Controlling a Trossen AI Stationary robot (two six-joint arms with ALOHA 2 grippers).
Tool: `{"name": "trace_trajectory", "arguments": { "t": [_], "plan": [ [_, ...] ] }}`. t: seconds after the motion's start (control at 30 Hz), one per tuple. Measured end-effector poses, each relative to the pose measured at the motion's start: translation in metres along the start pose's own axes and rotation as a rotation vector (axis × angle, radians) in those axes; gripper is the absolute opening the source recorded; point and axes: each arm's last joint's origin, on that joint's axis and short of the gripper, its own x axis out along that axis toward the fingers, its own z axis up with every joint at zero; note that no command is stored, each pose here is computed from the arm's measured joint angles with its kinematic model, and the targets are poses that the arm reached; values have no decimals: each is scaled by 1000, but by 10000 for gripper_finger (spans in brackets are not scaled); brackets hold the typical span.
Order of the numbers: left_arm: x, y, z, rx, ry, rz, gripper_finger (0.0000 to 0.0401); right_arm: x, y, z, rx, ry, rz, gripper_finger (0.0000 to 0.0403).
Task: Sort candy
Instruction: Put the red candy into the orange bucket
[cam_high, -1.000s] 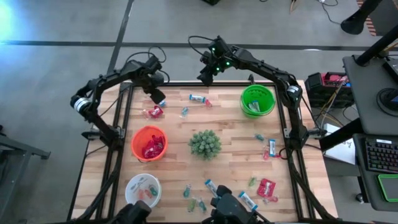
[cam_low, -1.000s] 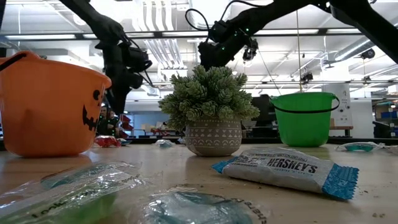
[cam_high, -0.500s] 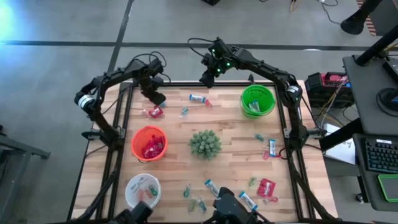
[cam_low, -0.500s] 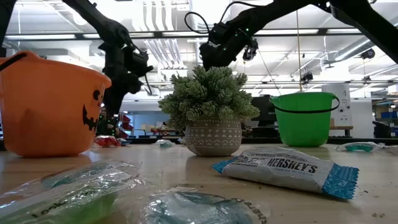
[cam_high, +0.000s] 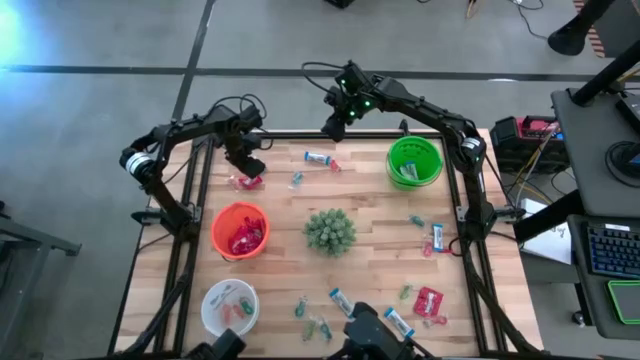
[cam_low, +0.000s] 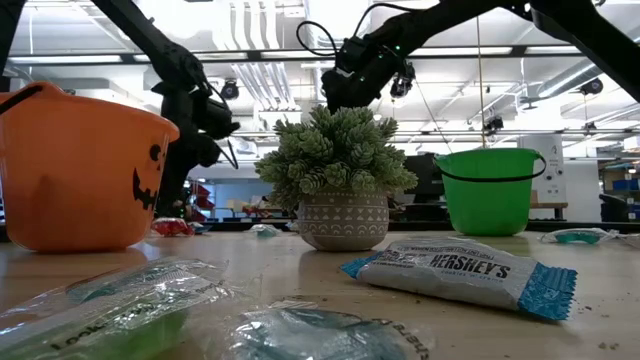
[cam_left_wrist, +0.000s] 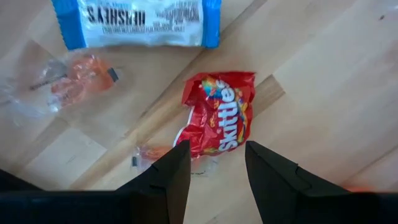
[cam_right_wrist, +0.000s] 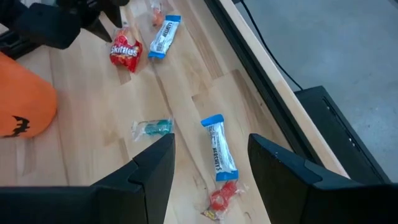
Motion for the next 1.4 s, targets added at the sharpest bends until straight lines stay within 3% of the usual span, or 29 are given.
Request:
{"name": "trace_trajectory", "arguments": {
  "t": [0.57, 1.4],
  "plan": [
    [14, -1, -5, -1, 11, -78, 135, -4, 2, -1, 4, 10, 2, 194],
    [21, -9, -9, 26, 42, -22, 135, -15, 7, 1, -11, 1, 2, 194]
  ]
}}
